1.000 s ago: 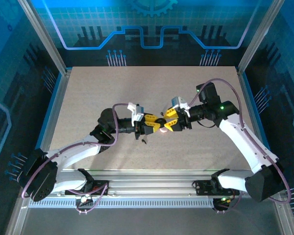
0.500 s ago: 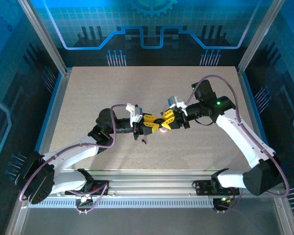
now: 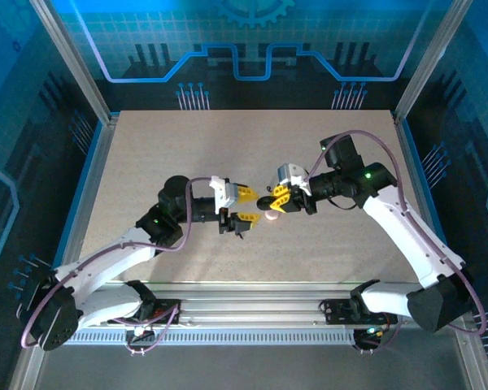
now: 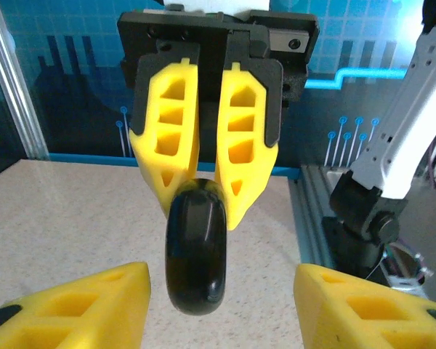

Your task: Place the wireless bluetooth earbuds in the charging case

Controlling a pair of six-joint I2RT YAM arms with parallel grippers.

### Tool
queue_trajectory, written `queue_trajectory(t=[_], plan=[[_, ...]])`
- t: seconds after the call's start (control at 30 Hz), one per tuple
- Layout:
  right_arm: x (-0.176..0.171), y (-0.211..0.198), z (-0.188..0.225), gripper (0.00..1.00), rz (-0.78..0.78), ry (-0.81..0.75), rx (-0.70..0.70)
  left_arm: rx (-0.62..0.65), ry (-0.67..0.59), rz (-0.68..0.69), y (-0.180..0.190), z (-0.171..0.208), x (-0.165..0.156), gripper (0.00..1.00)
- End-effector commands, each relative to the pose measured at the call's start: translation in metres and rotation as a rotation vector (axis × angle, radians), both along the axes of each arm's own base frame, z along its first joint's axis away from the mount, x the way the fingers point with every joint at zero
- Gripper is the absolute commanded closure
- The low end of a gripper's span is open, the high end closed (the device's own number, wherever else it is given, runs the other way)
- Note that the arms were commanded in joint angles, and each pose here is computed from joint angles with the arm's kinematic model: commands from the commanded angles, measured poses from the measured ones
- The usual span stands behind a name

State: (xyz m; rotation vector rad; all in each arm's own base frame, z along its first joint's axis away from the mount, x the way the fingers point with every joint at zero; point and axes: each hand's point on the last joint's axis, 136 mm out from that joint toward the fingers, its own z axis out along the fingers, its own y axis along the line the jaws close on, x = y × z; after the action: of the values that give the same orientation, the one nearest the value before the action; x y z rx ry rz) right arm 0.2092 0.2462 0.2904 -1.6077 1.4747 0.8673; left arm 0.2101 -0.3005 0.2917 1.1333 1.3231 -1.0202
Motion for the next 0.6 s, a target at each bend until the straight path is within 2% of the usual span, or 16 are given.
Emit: queue_trajectory(t=[0.0, 0.57], plan=[[-0.006, -0.003, 0.005, 0.89, 0.01, -0.097, -0.052, 0.092, -0.059, 0.002, 0.006, -0.003, -0.005, 0.45], [-0.023, 0.016, 0.004, 0.88, 0.114, -0.143, -0.067, 0.156, -0.043, -0.03, 0.001, -0.01, -0.009, 0.5]])
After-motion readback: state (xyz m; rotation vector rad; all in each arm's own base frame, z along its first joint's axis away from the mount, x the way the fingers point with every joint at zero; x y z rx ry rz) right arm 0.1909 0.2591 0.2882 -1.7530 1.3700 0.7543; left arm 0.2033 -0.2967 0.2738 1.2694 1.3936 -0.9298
